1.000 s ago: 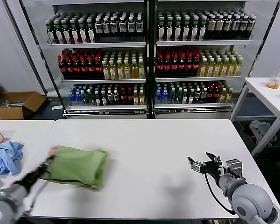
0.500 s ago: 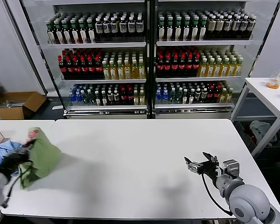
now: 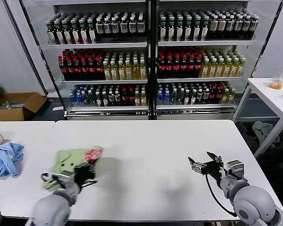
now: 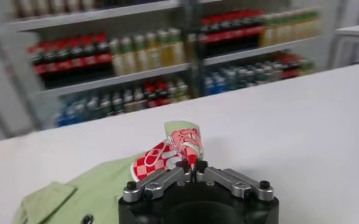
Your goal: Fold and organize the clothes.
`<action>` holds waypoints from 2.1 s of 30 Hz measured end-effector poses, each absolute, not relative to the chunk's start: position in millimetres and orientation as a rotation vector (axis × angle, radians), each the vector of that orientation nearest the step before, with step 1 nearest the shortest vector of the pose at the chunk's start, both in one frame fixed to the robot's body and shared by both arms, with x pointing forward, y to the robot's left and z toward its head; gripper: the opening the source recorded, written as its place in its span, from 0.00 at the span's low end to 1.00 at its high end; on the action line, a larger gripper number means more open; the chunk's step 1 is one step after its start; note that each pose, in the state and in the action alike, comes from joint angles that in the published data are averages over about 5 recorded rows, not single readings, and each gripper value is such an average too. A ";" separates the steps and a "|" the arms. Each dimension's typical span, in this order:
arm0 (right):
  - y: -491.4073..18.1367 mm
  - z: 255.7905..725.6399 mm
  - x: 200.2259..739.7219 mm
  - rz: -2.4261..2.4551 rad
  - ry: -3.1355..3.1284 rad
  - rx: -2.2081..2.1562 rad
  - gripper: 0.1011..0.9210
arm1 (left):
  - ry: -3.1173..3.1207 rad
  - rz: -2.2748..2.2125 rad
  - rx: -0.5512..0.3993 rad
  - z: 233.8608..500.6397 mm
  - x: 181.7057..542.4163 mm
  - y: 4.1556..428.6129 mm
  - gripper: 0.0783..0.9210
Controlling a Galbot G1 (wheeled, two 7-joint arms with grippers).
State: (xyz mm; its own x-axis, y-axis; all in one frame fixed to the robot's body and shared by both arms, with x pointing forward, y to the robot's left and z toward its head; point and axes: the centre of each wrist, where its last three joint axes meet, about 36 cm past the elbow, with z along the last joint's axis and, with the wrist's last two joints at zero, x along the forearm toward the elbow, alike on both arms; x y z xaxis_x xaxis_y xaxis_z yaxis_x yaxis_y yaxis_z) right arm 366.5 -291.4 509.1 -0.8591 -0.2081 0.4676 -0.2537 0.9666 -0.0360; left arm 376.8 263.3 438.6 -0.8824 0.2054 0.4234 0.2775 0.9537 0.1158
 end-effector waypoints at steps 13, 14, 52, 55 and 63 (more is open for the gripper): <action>-295.0 510.4 366.1 0.129 -2.648 0.313 0.88 | -2.720 -0.291 -0.688 418.5 410.1 179.7 0.05; -295.2 510.6 366.2 0.129 -2.649 0.314 0.88 | -2.722 -0.290 -0.712 417.2 411.2 174.2 0.06; -142.3 446.6 443.2 -0.386 -2.512 0.499 0.87 | -3.000 0.160 -0.181 430.4 317.7 251.5 0.88; -130.5 438.5 450.9 -0.402 -2.498 0.474 0.80 | -2.998 0.158 -0.153 430.2 312.3 255.5 0.88; -115.4 423.6 467.4 -0.413 -2.476 0.412 0.52 | -2.993 0.145 -0.107 430.1 304.6 263.9 0.88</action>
